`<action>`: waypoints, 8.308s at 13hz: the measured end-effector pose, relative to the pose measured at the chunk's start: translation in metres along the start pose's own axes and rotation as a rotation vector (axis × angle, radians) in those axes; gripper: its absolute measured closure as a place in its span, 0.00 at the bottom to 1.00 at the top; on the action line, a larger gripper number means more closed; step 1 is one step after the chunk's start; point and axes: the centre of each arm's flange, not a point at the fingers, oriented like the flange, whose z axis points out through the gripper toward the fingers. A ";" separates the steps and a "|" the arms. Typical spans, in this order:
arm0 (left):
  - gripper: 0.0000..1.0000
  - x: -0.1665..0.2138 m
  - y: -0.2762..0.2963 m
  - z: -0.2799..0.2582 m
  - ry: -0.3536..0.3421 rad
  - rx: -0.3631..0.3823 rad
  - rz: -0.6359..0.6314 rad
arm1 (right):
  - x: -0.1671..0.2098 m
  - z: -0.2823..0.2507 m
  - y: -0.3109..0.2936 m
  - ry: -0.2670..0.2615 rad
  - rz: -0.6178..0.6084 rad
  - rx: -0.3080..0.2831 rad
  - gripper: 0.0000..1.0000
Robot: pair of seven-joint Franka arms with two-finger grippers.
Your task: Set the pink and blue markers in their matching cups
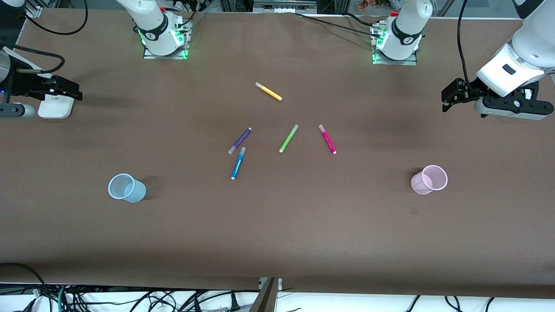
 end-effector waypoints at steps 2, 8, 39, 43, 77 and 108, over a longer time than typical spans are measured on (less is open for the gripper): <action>0.00 0.000 0.000 0.000 0.000 0.000 0.000 | 0.001 0.001 -0.001 -0.002 -0.001 0.013 0.00; 0.00 0.000 0.010 0.000 0.000 0.001 0.018 | 0.016 0.019 -0.011 -0.024 -0.039 0.024 0.00; 0.00 -0.055 0.245 0.271 -0.201 -0.023 -0.105 | 0.135 0.336 -0.344 0.156 0.202 0.026 0.00; 0.00 -0.062 0.276 0.322 -0.213 -0.065 -0.128 | 0.136 0.363 -0.360 0.183 0.208 0.066 0.00; 0.83 0.022 0.177 0.248 -0.598 0.272 0.043 | 0.143 0.278 -0.272 0.059 0.216 0.103 0.82; 0.00 0.090 0.048 0.191 -0.547 0.374 0.351 | 0.201 0.319 0.114 -0.224 0.546 0.824 0.82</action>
